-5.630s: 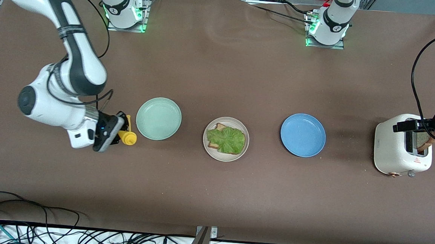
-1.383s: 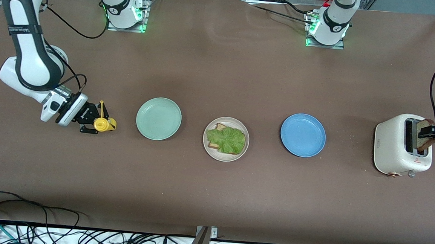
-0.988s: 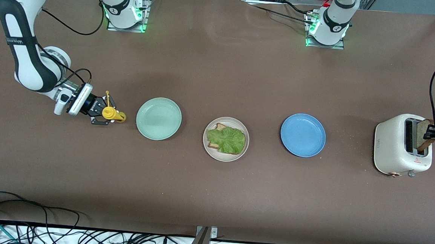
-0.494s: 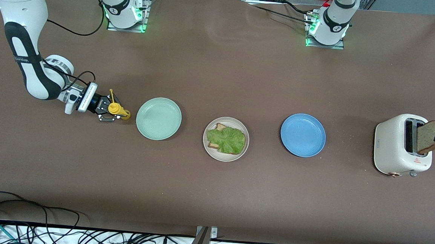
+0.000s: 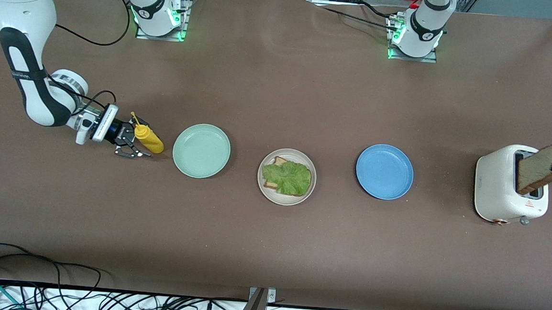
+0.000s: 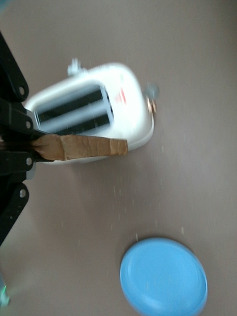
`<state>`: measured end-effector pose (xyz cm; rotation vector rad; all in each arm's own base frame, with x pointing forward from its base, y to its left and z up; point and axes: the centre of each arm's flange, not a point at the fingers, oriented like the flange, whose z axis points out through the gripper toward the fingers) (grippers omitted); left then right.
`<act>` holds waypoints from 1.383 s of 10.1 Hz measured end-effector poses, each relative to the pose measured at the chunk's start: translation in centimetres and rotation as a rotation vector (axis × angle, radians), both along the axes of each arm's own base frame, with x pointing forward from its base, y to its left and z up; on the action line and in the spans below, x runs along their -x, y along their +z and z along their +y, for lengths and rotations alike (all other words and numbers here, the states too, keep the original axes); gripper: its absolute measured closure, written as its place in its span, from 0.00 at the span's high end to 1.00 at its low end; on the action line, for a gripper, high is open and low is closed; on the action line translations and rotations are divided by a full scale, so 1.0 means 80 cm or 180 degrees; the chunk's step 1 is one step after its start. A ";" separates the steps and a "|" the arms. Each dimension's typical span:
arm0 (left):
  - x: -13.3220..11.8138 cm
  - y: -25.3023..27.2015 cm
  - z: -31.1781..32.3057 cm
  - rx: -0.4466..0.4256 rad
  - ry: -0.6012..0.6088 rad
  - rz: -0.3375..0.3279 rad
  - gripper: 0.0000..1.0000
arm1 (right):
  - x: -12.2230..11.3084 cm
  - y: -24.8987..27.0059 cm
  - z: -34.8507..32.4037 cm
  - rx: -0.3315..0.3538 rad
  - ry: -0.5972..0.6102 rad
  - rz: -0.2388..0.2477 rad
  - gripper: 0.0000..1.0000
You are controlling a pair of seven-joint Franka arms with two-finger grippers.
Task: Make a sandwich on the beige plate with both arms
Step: 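Release the mustard while the left gripper grasps the toaster bread, then lift the bread with the left gripper while the right gripper withdraws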
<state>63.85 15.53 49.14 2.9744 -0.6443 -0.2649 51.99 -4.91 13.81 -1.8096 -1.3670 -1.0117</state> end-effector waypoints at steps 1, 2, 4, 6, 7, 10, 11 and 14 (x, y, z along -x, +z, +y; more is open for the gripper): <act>-0.004 -0.005 -0.035 0.0199 0.0055 0.0067 0.10 | 0.000 0.009 -0.021 0.0109 0.0070 -0.0032 0.96; -0.009 -0.007 -0.073 0.0378 0.0095 0.0102 0.10 | 0.003 0.021 -0.042 0.0189 0.0125 -0.0051 1.00; -0.019 -0.013 -0.159 0.0627 0.0333 0.0200 0.10 | 0.011 0.044 -0.085 0.0330 0.0165 0.0075 1.00; -0.024 -0.025 -0.243 0.0891 0.0878 0.0465 0.10 | 0.008 0.087 -0.107 0.0527 0.0097 0.0478 1.00; -0.024 -0.036 -0.281 0.0988 0.1125 0.0651 0.10 | 0.002 0.119 -0.108 0.0652 0.0005 0.0733 1.00; -0.017 -0.089 -0.398 0.1030 0.1322 0.1143 0.10 | -0.018 0.229 -0.093 0.1177 -0.0413 0.1392 1.00; -0.015 -0.109 -0.431 0.1126 0.1286 0.1242 0.10 | -0.022 0.260 -0.086 0.1332 -0.0615 0.1575 1.00; -0.022 -0.170 -0.515 0.1526 0.1363 0.1287 0.10 | -0.022 0.334 -0.043 0.1795 -0.1409 0.2250 1.00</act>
